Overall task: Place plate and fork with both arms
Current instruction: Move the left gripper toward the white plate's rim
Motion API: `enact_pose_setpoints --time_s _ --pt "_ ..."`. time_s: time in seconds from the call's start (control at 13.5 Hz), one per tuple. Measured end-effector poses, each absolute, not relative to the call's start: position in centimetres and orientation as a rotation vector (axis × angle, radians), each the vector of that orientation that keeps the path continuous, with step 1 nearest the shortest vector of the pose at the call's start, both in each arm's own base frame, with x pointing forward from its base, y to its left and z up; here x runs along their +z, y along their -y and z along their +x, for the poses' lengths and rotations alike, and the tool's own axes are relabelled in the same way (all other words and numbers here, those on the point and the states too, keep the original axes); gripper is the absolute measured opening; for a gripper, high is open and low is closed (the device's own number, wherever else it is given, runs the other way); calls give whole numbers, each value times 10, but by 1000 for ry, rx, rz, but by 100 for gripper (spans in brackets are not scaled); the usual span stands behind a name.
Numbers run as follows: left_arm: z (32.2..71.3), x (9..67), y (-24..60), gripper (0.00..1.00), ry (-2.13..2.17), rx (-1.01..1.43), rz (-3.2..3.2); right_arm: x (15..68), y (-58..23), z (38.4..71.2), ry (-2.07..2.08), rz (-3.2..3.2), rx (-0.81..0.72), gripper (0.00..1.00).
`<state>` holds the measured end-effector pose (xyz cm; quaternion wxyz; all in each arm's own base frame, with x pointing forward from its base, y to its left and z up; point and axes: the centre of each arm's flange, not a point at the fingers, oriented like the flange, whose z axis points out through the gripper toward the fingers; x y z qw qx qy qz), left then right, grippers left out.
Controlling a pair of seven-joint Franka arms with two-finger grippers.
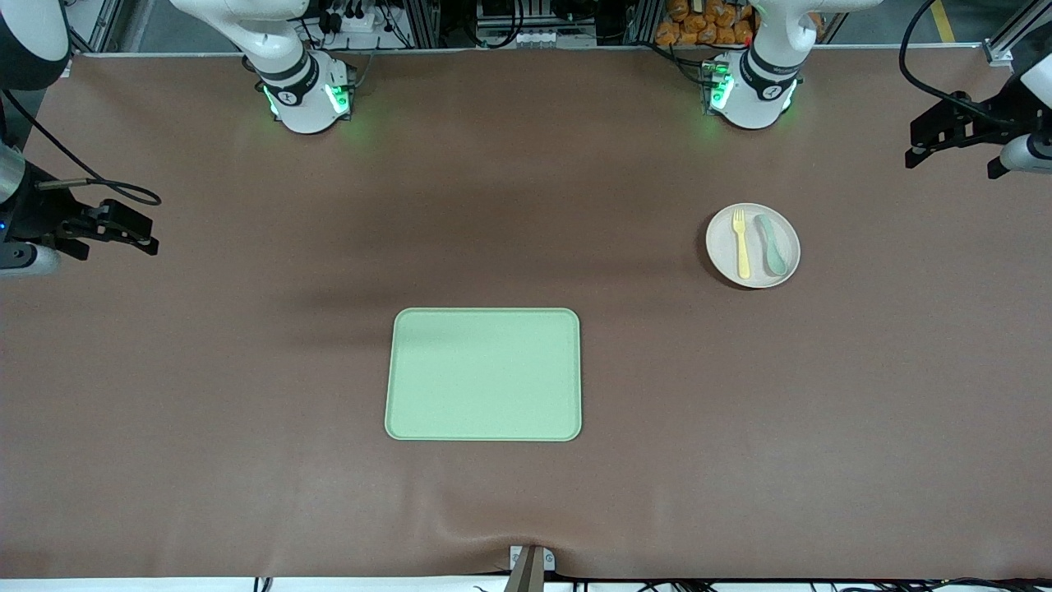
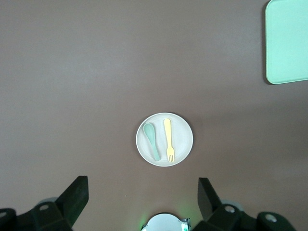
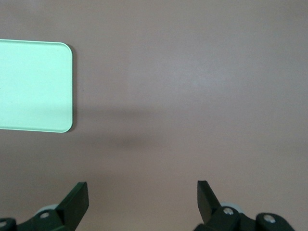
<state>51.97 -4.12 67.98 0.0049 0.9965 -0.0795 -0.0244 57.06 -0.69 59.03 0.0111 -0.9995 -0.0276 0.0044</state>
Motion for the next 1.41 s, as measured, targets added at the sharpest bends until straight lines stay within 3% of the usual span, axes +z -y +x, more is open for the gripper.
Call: enact_pose_setpoints --time_s 0.96,1.41 --pt "520 671 26 100 192 -121 3122 590 7 571 86 -3118 14 100" --pt "529 590 -16 100 24 -431 3090 589 9 571 82 -3118 18 100"
